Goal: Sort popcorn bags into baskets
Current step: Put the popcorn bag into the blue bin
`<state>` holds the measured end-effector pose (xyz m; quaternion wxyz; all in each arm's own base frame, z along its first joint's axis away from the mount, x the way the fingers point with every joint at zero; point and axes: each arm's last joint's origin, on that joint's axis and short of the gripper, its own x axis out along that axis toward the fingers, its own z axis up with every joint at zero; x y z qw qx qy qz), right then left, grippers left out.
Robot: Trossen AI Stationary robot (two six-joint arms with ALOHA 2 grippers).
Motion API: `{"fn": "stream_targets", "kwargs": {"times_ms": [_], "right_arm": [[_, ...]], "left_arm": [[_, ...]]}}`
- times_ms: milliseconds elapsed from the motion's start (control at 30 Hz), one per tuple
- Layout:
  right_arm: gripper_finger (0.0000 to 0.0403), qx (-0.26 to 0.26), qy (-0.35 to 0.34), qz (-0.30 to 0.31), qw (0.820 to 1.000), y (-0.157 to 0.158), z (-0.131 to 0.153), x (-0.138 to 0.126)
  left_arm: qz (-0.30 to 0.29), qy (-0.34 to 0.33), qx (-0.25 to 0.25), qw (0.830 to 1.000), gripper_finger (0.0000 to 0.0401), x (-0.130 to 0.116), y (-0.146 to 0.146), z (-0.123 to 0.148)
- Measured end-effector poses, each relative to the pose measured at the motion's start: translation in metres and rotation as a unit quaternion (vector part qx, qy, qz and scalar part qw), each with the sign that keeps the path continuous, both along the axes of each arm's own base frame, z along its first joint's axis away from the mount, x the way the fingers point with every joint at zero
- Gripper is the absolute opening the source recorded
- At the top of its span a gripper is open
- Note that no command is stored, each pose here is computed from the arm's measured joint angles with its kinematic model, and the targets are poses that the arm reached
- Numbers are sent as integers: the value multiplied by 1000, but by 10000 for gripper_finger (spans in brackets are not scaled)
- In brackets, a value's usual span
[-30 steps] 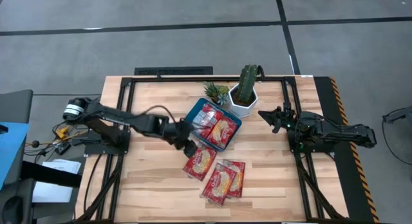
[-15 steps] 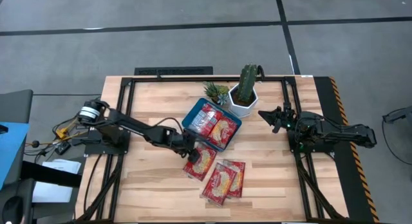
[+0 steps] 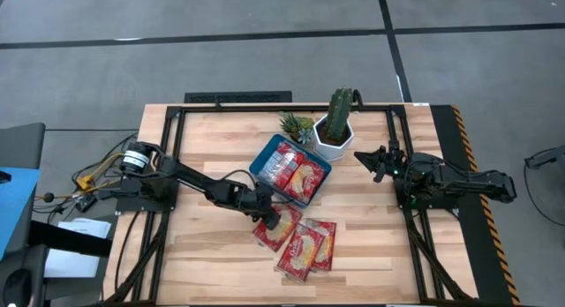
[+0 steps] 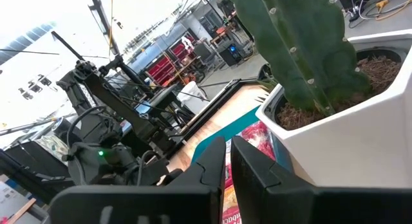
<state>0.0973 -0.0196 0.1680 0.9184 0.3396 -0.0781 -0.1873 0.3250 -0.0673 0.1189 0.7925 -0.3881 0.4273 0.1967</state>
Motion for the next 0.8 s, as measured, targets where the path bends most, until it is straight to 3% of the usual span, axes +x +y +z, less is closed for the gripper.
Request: {"fn": "stream_targets", "kwargs": {"times_ms": [167, 233, 433, 800], "right_arm": [[52, 0, 0, 0, 1000, 0, 0, 0], [52, 0, 0, 0, 1000, 0, 0, 0], [52, 0, 0, 0, 1000, 0, 0, 0], [52, 0, 0, 0, 1000, 0, 0, 0]], "left_arm": [[-16, -2, -7, 1000, 40, 0, -2, 0], [-20, -2, -14, 1000, 13, 0, -3, 0], [-21, -3, -65, 998, 5, -2, -5, 8], [37, -79, -149, 985, 2, -19, -2, 77]]}}
